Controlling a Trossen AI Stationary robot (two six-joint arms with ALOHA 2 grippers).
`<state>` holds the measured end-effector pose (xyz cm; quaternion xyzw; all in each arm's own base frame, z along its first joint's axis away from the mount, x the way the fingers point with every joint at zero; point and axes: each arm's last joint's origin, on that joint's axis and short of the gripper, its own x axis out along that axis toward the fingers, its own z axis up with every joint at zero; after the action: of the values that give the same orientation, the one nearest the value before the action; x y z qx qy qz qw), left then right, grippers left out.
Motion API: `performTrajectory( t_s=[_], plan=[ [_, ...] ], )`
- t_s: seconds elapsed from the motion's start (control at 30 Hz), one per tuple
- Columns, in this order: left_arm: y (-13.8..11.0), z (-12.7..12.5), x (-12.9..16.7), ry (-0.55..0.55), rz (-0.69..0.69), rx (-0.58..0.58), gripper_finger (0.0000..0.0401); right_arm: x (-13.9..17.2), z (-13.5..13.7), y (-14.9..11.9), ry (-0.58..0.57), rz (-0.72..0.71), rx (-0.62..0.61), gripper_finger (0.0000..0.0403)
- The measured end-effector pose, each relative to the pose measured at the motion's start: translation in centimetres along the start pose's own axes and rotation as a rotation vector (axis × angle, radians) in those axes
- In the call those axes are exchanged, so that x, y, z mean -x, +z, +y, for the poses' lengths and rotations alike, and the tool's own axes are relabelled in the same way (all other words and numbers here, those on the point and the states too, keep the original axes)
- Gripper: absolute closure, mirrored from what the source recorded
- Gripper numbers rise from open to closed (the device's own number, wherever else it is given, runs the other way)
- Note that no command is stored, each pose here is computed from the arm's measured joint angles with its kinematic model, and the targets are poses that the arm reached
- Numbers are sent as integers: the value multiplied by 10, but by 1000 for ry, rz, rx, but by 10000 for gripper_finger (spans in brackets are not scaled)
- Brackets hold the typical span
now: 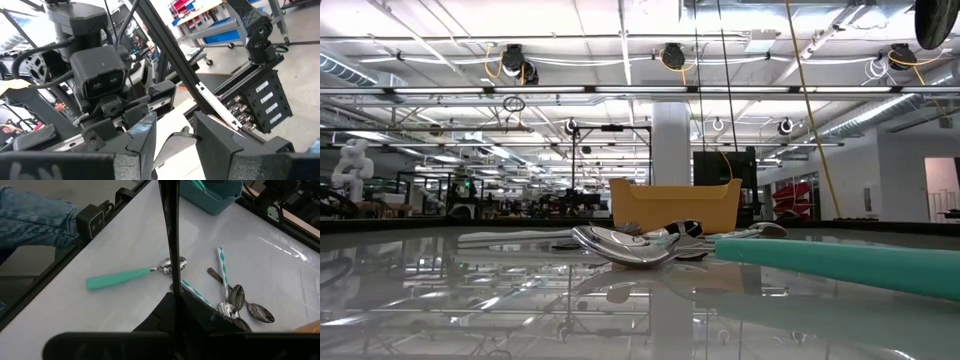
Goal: Sort silverware by color (type)
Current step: Put the black spoon into the white bin
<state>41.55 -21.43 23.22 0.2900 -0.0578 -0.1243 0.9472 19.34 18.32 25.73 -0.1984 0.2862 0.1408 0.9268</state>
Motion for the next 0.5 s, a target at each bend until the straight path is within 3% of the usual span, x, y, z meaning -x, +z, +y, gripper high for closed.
performTrajectory(
  t_s=[0.17,0.37,0.5],
  plan=[
    [-2,-1,0,-11,21,-16,264,0,0,0,4,-4,1,394],
    [-3,0,0,9,36,-44,215,0,0,1,9,-5,1,394],
    [-4,-1,0,3,61,-85,206,0,1,1,30,-6,0,394]
  ],
)
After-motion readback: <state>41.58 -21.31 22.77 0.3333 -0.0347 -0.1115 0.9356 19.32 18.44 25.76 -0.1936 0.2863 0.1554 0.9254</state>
